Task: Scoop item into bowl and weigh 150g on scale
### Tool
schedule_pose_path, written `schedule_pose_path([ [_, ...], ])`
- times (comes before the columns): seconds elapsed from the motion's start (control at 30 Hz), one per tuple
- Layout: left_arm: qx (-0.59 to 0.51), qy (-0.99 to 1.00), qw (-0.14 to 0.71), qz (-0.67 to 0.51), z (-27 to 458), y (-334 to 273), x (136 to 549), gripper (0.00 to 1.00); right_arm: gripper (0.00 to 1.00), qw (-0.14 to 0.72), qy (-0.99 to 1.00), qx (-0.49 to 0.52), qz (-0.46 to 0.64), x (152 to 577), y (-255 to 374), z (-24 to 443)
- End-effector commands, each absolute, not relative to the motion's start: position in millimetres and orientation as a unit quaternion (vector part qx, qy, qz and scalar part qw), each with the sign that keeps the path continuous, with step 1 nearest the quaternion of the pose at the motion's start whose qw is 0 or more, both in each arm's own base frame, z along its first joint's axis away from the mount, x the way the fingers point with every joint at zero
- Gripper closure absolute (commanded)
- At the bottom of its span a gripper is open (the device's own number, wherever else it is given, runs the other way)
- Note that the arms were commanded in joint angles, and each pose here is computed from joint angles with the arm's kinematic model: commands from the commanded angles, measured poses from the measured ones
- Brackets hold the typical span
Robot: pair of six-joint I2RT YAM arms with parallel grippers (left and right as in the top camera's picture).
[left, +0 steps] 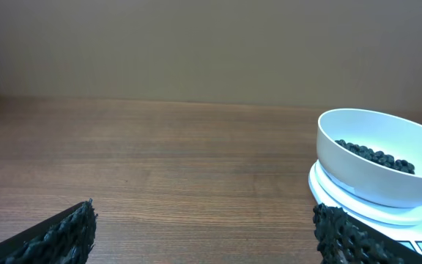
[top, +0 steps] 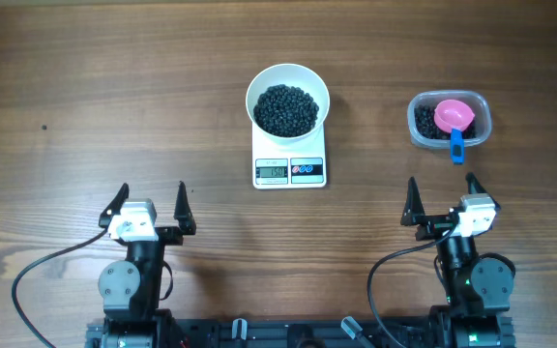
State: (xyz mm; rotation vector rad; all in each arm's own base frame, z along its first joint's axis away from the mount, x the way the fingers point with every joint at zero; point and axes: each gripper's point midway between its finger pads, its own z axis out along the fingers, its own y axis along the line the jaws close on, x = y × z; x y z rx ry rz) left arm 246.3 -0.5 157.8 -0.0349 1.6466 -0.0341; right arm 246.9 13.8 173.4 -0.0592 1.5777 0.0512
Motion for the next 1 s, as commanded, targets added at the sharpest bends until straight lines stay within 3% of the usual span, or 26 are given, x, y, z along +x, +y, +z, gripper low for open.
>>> schedule_pose_path([
  [0.0, -0.020, 0.731, 0.681, -0.015, 157.5, 0.3, 246.1, 0.00, 0.00, 0.707, 0.706, -0.024, 0.033, 246.2, 15.8, 175.5],
  [0.97, -0.020, 0.731, 0.682, -0.015, 157.8, 0.4, 246.1, 0.00, 0.00, 0.707, 0.706, -0.027, 0.029, 246.2, 15.6, 175.4],
])
